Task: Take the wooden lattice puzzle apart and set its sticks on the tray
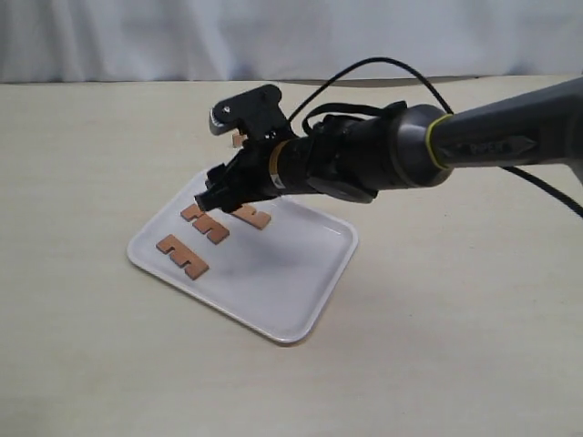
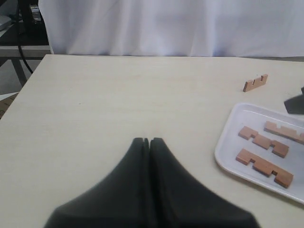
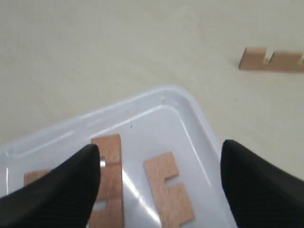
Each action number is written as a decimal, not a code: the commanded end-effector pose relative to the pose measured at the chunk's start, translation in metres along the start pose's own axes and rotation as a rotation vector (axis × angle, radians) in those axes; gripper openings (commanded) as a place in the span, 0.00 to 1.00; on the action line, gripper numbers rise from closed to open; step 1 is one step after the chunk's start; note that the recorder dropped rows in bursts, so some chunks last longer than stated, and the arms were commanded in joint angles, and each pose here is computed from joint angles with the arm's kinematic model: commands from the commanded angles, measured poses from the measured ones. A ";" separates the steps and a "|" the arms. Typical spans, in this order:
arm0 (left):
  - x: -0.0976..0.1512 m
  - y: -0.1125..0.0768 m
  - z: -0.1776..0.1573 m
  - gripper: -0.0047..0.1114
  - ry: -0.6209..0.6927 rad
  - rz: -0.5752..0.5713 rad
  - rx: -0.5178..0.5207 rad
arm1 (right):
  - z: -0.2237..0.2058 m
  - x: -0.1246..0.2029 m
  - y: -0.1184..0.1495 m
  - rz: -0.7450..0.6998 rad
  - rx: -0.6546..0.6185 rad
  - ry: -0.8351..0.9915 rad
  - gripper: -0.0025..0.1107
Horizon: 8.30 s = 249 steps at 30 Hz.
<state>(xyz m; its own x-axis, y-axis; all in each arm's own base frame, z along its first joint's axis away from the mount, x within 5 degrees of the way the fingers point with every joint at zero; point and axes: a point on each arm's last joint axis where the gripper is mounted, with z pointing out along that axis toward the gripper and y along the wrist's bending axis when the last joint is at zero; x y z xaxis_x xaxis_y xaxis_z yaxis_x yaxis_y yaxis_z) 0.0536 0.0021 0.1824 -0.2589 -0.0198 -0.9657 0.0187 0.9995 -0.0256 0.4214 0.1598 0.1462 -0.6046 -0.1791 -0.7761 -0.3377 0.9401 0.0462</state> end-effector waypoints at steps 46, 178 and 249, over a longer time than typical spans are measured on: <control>0.000 0.000 0.000 0.04 -0.004 -0.001 0.007 | 0.035 -0.083 -0.057 -0.217 -0.094 0.221 0.48; 0.000 -0.001 0.000 0.04 -0.009 -0.003 0.009 | -0.077 -0.002 -0.069 -0.206 -0.037 0.713 0.16; 0.001 0.000 0.000 0.04 0.000 -0.002 0.007 | -0.395 0.170 -0.025 0.276 0.498 -0.830 0.06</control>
<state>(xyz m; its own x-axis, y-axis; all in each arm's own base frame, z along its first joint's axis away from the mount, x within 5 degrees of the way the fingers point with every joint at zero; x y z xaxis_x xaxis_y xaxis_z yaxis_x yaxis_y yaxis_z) 0.0536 0.0021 0.1824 -0.2589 -0.0198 -0.9657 0.0187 0.9995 -0.0256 0.0357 -0.0072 0.2819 0.1870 0.1177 -0.9753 0.1907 0.9696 0.1535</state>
